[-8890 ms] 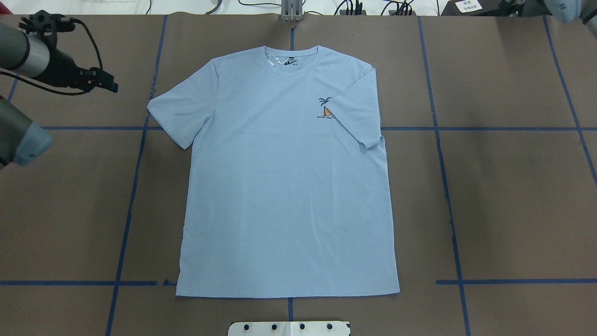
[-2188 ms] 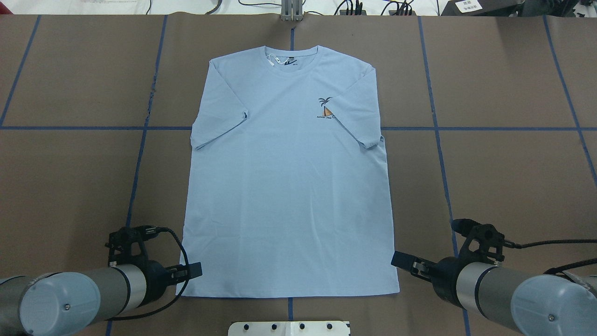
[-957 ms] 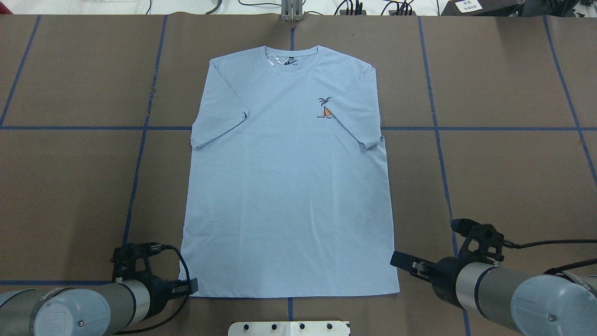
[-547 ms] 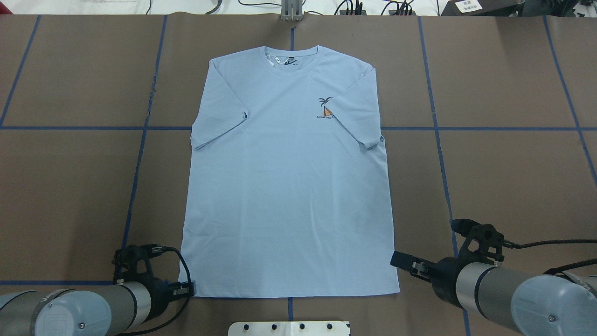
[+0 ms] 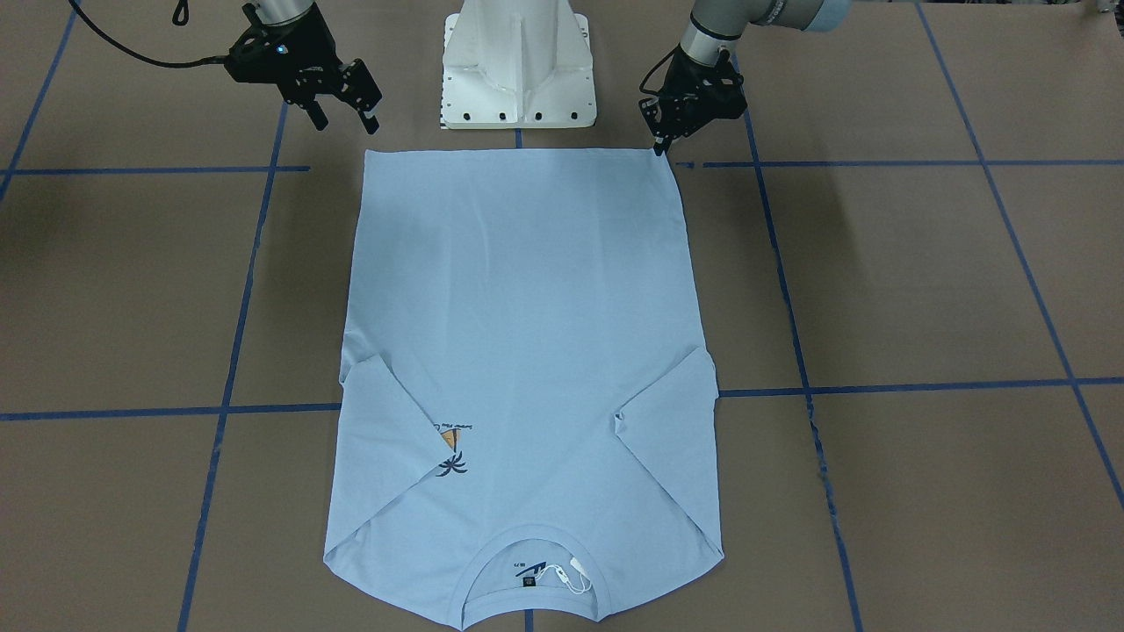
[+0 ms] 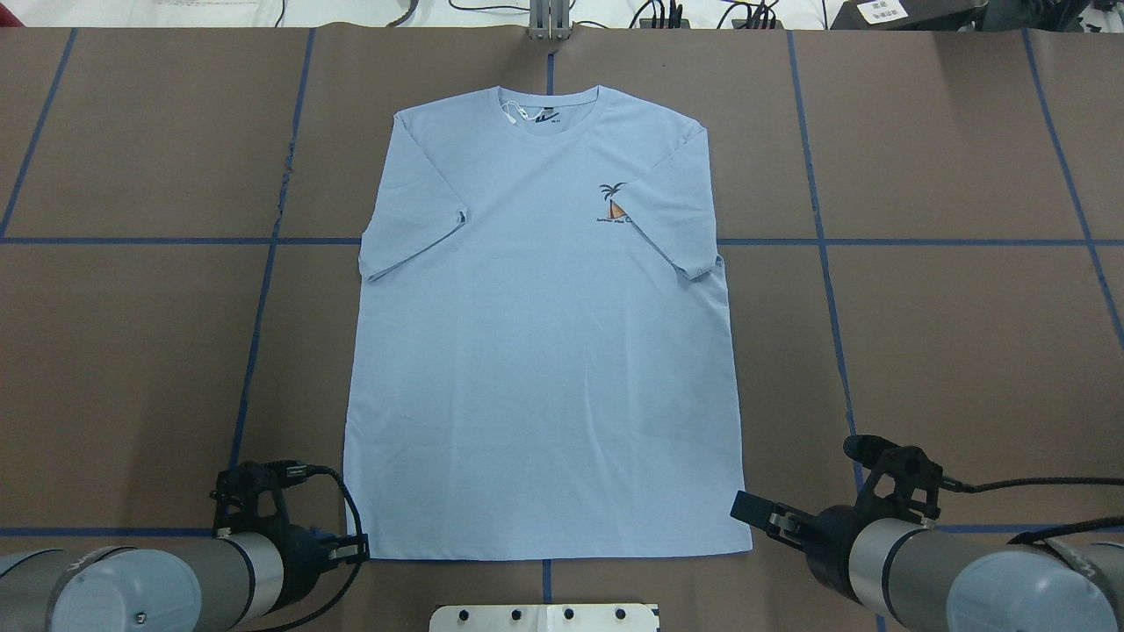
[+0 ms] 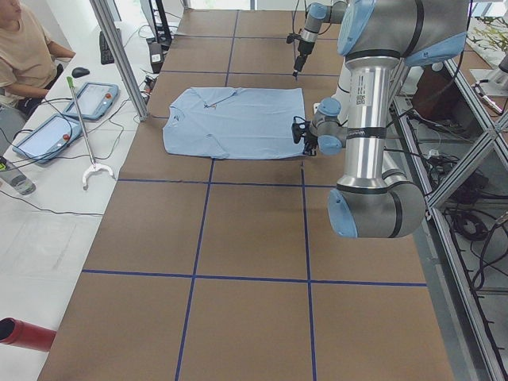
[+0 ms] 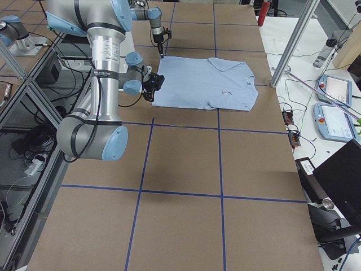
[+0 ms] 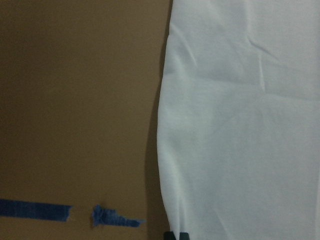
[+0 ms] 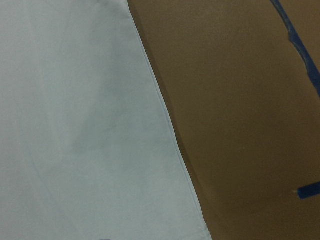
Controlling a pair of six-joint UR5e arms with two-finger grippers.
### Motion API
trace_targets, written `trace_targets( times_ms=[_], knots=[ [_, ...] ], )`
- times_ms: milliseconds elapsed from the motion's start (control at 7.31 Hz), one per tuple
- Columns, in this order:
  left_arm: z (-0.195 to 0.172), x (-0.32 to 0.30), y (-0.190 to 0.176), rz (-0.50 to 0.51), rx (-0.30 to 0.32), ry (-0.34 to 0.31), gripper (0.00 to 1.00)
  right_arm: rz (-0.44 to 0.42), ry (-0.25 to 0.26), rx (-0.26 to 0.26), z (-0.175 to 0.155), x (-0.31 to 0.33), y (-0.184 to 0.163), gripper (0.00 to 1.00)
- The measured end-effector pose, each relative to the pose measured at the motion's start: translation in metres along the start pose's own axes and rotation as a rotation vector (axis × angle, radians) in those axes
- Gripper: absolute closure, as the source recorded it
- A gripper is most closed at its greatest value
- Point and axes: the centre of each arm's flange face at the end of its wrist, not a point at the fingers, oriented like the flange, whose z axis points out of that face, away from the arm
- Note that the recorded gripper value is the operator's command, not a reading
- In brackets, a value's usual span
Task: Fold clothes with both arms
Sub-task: 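Grasp the hem corners with the left and right grippers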
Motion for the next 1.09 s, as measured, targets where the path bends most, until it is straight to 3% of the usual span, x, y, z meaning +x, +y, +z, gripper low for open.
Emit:
trace_targets(
  times_ms=[547,1094],
  knots=[
    [-0.022,0.016,-0.001,-0.006,-0.007,0.053,1.00,0.098,0.093,0.062,0.034,0.018,0.043,0.23],
    [-0.032,0.021,0.000,-0.008,-0.027,0.072,1.00,0.103,0.102,0.089,0.064,0.012,0.056,0.28]
  ],
)
